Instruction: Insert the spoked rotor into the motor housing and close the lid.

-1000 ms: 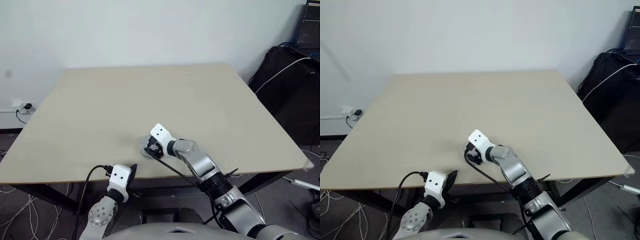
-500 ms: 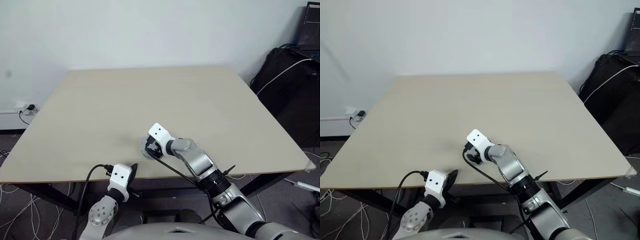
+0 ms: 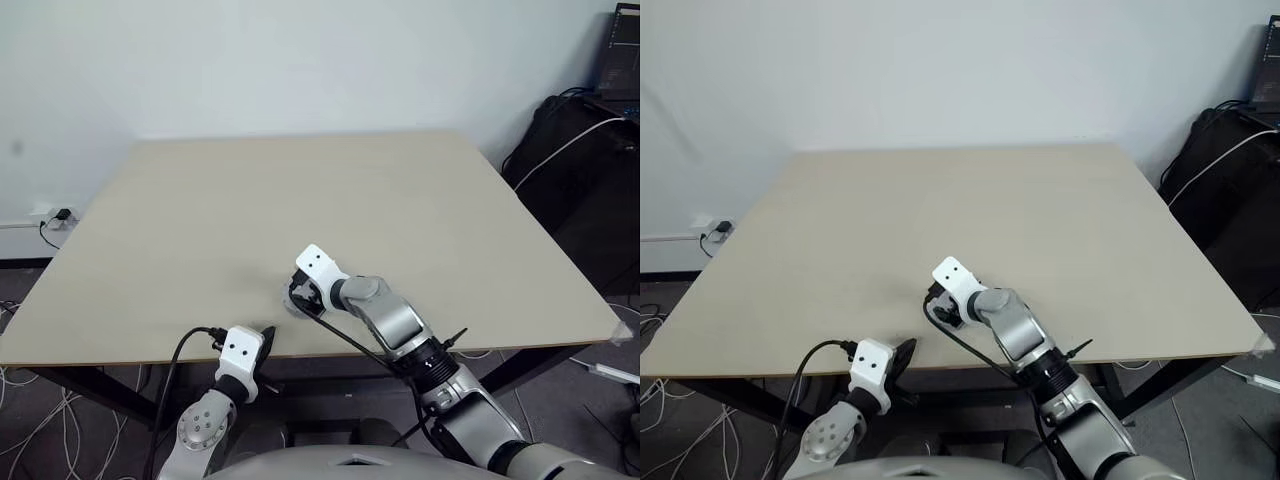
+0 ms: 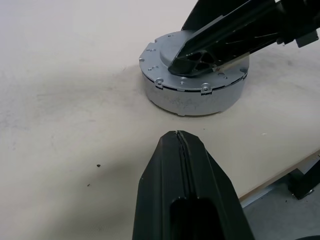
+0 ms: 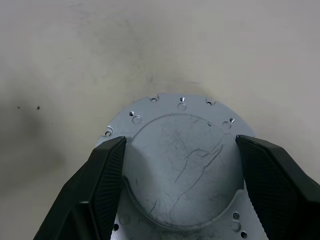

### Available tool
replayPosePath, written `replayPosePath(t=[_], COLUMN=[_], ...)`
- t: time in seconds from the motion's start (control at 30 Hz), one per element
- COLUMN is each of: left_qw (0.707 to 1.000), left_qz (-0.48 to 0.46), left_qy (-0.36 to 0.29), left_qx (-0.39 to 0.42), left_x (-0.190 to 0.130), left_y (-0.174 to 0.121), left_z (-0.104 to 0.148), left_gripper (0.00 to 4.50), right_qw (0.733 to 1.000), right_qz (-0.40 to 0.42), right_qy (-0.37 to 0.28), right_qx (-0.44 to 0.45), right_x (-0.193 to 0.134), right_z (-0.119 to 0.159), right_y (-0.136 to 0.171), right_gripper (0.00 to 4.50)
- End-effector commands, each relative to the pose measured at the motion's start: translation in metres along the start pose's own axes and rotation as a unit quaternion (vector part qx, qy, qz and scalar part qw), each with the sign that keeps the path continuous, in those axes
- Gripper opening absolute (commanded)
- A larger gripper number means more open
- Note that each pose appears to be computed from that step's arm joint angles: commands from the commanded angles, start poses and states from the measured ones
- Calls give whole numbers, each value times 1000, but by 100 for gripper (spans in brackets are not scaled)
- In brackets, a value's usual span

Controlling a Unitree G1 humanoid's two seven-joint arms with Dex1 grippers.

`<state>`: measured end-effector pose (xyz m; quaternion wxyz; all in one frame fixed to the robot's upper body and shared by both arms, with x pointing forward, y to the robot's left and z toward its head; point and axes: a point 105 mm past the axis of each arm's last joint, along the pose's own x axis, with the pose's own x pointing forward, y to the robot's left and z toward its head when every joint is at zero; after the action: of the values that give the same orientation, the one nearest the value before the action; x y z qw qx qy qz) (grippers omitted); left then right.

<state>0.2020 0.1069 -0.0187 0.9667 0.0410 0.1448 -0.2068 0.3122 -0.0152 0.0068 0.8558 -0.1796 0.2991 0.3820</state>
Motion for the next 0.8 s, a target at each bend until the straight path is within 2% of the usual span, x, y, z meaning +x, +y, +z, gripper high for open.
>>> replayPosePath(t=[0.03, 0.63, 0.8], left_qw=[1000, 1000, 999], left_qz=[0, 5, 44], left_qy=[-25, -27, -31], left_qx=[10, 5, 0], left_x=[0, 3, 20], left_y=[1, 5, 33], left_z=[13, 14, 27], left_gripper=[0, 0, 0], right_qw=[998, 997, 998], right_qz=[-29, -2, -4], right_qy=[46, 70, 67], right_qx=[15, -23, -22], right_x=[-1, -4, -3], right_z=[-24, -33, -32], right_y=[-13, -9, -9], right_gripper=[319, 319, 319])
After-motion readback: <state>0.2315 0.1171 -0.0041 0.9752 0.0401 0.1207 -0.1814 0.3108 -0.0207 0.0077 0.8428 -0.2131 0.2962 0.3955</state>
